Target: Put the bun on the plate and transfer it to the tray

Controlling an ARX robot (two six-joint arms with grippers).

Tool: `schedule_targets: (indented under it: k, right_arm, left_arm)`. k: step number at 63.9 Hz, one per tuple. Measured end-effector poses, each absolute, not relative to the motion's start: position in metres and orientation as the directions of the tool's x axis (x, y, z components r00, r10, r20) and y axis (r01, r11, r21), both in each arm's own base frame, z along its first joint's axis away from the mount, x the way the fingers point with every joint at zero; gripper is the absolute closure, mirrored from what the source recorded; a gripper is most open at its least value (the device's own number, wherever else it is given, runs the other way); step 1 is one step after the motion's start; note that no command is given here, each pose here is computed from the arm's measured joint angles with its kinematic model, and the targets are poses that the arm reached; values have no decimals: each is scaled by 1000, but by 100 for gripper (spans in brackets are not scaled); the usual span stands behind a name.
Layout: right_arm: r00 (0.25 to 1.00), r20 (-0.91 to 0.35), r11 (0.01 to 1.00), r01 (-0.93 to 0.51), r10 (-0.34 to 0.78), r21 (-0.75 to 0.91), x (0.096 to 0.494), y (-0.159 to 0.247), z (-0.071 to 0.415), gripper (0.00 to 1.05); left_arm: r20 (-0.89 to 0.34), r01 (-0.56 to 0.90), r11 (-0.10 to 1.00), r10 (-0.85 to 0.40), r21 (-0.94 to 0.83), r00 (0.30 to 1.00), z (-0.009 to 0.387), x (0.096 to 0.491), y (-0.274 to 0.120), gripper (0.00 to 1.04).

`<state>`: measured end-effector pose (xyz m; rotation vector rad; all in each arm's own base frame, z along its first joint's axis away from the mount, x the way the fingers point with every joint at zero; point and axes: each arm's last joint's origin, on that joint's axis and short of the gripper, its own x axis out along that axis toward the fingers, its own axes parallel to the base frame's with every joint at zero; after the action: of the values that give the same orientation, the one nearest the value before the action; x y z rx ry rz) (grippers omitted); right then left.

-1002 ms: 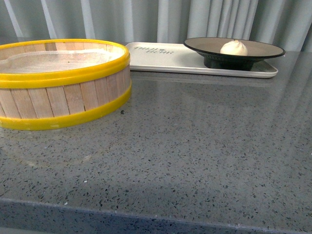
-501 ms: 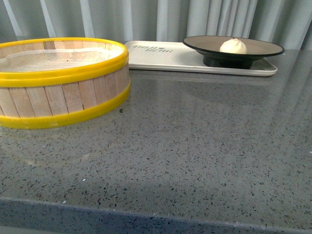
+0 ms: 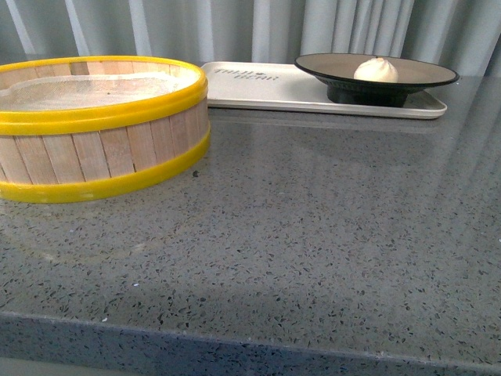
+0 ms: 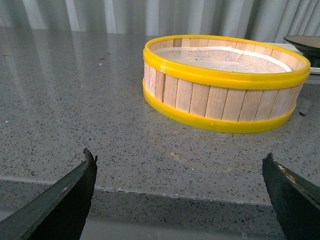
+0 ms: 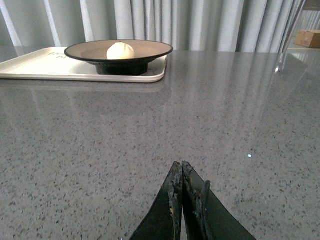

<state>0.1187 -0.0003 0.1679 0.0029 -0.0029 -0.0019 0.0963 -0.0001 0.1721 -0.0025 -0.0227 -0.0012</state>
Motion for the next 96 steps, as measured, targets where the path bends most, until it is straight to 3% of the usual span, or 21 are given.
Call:
schedule_targets:
  k: [53,74,85,88,96]
  right_arm:
    - [1000,2,1000,2,-2,2,98,0,165,102]
    - [1000,2,1000,2,-2,2,98,0,165,51]
    - [1000,2,1000,2,-2,2,98,0,165,11]
    - [1000,2,1000,2,-2,3,98,0,165,7]
    - [1000,2,1000,2,-2,2,98,0,165,9]
  left_arm:
    - [23,1,1000,-1,-2,1000,172,96,0,7]
    - [23,2,1000,-2,-2,1000,172,96,0,7]
    - [23,2,1000,-2,-2,1000,172,96,0,7]
    - [23,2,1000,-2,-2,1000,172,96,0,7]
    - [23,2,1000,-2,-2,1000,172,96,0,7]
